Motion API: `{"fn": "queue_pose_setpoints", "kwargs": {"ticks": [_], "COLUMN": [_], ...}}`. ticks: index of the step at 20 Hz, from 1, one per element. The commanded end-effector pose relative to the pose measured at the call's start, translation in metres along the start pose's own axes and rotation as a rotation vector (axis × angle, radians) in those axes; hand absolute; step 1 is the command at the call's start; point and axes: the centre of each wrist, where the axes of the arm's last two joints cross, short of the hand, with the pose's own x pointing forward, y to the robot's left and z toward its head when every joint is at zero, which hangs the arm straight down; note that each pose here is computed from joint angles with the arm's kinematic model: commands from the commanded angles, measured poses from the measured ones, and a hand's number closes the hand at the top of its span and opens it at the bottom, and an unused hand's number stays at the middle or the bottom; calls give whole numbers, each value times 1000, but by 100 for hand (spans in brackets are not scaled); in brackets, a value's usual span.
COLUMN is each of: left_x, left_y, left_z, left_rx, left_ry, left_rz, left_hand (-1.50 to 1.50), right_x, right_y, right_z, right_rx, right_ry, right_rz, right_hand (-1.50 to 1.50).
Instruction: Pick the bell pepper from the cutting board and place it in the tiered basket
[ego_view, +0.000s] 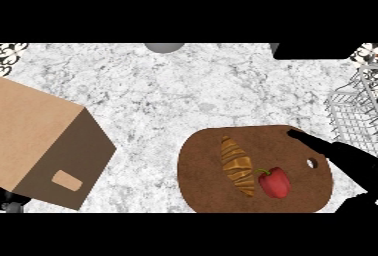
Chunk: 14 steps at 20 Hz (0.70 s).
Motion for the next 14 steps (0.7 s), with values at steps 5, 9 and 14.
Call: {"fn": "queue_pose_setpoints", "kwargs": {"ticks": [5, 9, 14], "left_x": [-6, -15, 13], "left_y": [23, -19, 7], "left_z": [-5, 0, 12], "left_rx": [-3, 17, -2], "left_ry": [56, 45, 31], "left_rz": [-5, -20, -6], "left_hand": [0, 0, 0], "right_x": [-17, -31, -29], "right_y": [-10, -6, -3], "right_z": [-3, 1, -6], "right_rx": [42, 61, 35], "right_ry": [13, -5, -28], "right_rz": [-46, -58, -69], "right_hand": [-150, -150, -150]}}
